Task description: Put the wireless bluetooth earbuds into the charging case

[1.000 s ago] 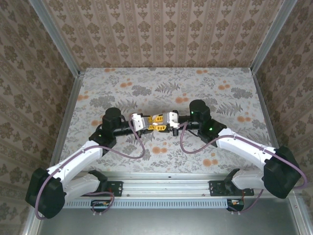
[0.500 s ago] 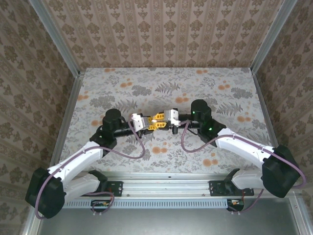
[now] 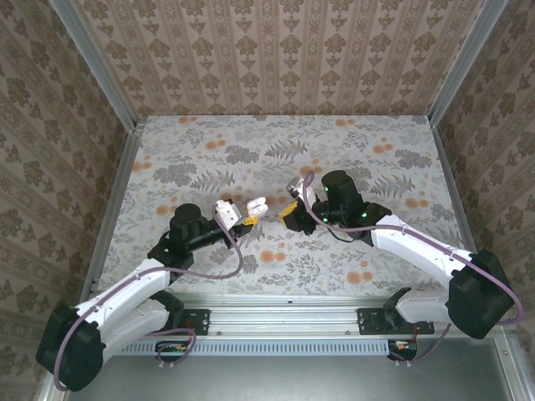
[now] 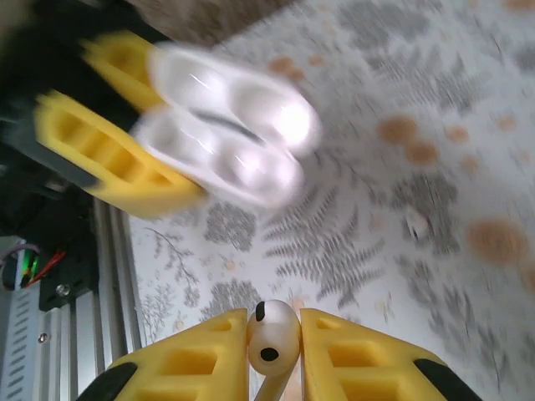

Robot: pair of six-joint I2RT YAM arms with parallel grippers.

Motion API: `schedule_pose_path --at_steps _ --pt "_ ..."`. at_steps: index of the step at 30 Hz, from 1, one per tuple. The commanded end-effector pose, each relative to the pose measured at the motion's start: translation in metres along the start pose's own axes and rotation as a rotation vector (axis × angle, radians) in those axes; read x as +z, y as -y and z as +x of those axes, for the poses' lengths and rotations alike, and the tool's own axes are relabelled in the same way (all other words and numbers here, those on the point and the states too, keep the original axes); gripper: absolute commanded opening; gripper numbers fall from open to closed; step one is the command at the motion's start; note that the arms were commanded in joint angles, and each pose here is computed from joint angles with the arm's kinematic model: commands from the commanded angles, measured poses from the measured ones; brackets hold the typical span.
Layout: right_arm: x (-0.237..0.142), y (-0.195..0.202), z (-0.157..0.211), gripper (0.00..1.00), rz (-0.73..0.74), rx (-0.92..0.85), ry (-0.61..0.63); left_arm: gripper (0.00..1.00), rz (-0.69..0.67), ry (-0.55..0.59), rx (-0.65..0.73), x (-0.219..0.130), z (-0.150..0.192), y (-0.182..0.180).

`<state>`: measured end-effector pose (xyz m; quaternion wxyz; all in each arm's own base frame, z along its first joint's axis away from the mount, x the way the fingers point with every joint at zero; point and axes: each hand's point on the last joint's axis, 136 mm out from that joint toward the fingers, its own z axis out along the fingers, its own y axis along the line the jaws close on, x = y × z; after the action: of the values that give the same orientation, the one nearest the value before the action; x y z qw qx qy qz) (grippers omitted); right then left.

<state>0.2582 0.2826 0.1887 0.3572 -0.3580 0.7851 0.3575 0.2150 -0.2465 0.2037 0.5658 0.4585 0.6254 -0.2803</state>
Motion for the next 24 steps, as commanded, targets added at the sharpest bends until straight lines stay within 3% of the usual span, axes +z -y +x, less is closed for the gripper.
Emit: schedule_pose_path --at_steps 1,8,11,19,24 --pt "0.001 0.03 0.049 0.2 0.171 0.319 -0.136 0.19 -0.049 -0.016 0.014 -0.006 0.001 -0.004" --pt "0.005 0.064 0.113 0.2 0.393 0.621 -0.257 0.19 -0.043 -0.021 0.025 -0.006 0.002 -0.002" --pt "0.002 0.071 0.128 0.2 0.456 0.662 -0.281 0.19 -0.043 -0.017 0.027 -0.006 0.001 -0.003" --pt "-0.001 0.076 0.171 0.22 0.597 0.707 -0.49 0.19 -0.055 -0.033 0.034 -0.007 0.002 -0.005" --pt "0.0 0.075 0.173 0.25 0.625 0.717 -0.56 0.19 -0.059 -0.045 0.04 -0.007 0.004 -0.006"
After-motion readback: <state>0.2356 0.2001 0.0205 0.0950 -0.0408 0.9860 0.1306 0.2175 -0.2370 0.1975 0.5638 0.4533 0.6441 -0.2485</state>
